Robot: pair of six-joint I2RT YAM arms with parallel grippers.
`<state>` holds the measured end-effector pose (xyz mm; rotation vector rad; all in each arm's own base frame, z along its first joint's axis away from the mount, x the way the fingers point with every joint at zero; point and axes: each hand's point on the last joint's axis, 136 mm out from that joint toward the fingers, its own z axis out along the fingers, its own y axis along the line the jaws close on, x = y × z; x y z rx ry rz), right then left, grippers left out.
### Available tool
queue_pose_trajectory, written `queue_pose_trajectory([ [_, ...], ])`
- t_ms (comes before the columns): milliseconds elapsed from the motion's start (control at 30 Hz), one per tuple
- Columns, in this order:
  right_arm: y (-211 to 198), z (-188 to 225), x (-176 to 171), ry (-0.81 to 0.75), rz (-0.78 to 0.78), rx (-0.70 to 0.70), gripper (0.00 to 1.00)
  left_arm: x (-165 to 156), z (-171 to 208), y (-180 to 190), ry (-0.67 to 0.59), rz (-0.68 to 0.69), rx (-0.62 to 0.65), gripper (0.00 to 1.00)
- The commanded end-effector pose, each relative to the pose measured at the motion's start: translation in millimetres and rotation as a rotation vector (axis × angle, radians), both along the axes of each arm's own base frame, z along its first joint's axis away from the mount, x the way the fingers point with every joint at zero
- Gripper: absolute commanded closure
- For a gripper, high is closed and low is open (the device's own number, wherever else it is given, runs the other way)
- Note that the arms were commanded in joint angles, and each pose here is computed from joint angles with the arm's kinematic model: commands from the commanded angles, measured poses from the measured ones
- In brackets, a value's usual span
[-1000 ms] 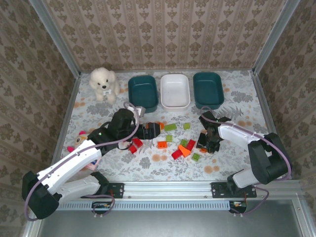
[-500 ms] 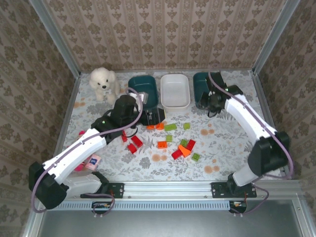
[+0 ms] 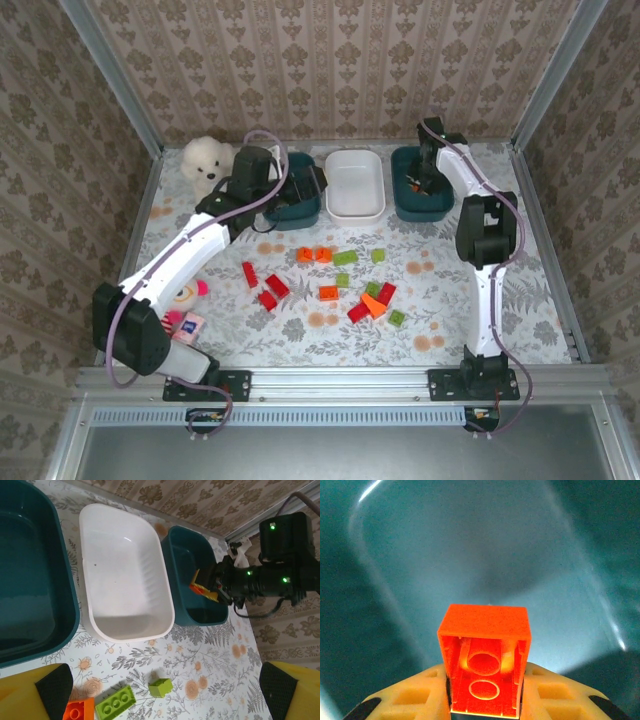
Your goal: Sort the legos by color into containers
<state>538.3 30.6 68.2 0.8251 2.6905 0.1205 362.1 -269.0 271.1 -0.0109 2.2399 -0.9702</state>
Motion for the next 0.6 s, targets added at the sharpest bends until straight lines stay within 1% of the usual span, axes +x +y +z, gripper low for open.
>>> queue_pose_trajectory([
  [0, 2.1, -6.8, -4.2, 0.071, 0.000, 0.021, 0.68, 1.7, 9.6, 1.8, -0.003, 0.026, -0.019, 0.01],
  [100, -1.6, -17.2, -3.6, 0.099, -0.022, 0.031, 0.60, -0.1, 5.2, 4.6, 0.010, 0.032, -0.004, 0.00],
  [167, -2.2, -17.0, -3.5, 0.099, -0.024, 0.033, 0.54, -1.5, 2.7, 7.1, 0.017, 0.039, 0.003, 0.01],
  [233, -2.2, -10.0, -1.7, 0.084, -0.019, 0.033, 0.48, -3.5, 0.4, 8.8, 0.025, 0.046, 0.005, 0.00],
  [300, -1.6, 5.4, 2.1, 0.046, -0.010, 0.034, 0.45, -6.7, -2.2, 10.4, 0.033, 0.047, 0.008, 0.00],
  [367, -1.1, 30.4, 7.0, -0.013, 0.001, 0.036, 0.42, -10.9, -5.8, 13.9, 0.044, 0.050, 0.019, 0.01],
  [467, 0.6, 73.8, 9.4, -0.102, 0.018, 0.030, 0.41, -19.4, -9.5, 20.6, 0.056, 0.055, 0.042, 0.01],
  [567, 10.2, 133.3, 3.2, -0.221, 0.055, 0.022, 0.41, -32.3, -16.9, 34.1, 0.083, 0.076, 0.082, 0.01],
])
